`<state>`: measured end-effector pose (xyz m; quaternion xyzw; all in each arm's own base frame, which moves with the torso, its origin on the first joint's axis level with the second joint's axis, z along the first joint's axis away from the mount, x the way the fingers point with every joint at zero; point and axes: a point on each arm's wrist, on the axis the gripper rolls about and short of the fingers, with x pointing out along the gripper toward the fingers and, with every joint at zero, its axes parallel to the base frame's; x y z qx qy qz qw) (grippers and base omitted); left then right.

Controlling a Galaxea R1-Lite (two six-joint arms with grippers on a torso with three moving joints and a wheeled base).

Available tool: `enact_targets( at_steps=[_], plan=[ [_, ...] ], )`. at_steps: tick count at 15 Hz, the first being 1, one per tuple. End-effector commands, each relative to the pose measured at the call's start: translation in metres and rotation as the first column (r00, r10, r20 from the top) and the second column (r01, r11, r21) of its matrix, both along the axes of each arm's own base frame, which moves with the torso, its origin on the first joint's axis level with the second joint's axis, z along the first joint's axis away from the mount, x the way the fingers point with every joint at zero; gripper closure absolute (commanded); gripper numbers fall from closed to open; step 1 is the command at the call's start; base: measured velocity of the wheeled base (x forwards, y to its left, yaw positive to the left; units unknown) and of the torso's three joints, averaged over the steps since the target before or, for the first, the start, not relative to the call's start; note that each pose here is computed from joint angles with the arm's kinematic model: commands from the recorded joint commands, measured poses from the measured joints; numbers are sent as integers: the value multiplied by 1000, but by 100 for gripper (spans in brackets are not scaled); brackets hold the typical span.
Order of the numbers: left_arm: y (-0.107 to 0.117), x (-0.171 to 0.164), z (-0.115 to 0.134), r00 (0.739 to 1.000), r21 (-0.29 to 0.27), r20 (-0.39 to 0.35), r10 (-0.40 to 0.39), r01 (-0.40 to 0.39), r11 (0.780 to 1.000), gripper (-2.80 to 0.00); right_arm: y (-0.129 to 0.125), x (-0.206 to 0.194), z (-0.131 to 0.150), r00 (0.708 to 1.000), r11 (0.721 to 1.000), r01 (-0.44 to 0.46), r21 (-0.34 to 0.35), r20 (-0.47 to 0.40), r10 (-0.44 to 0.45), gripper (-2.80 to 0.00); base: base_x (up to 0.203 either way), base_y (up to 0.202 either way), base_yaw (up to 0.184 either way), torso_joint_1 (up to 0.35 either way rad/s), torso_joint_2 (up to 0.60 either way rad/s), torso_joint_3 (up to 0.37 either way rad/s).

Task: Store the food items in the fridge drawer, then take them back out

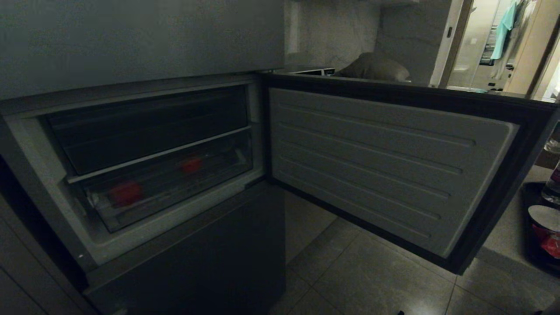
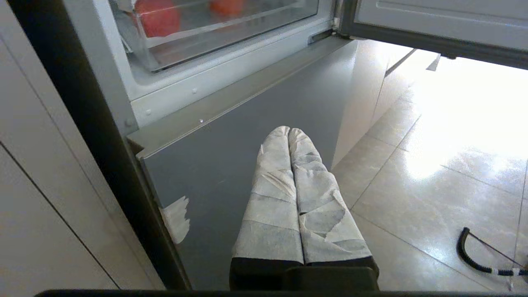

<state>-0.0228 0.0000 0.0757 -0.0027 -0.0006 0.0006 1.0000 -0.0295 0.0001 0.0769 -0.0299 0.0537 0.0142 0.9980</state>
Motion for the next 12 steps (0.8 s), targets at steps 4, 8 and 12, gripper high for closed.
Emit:
enact_targets(
  at_steps=[4, 8, 12],
  plan=[
    [0, 0, 0, 1000, -1, 0, 0, 0, 1000, 0, 0, 0, 0, 1000, 1000, -1, -1, -2, 1, 0, 0, 0, 0, 0, 0, 0],
    [0, 0, 0, 1000, -1, 0, 0, 0, 1000, 0, 0, 0, 0, 1000, 1000, -1, -1, -2, 1, 0, 0, 0, 0, 0, 0, 0],
    [0, 0, 0, 1000, -2, 0, 0, 0, 1000, 0, 0, 0, 0, 1000, 1000, -1, -1, -2, 1, 0, 0, 0, 0, 0, 0, 0]
  ],
)
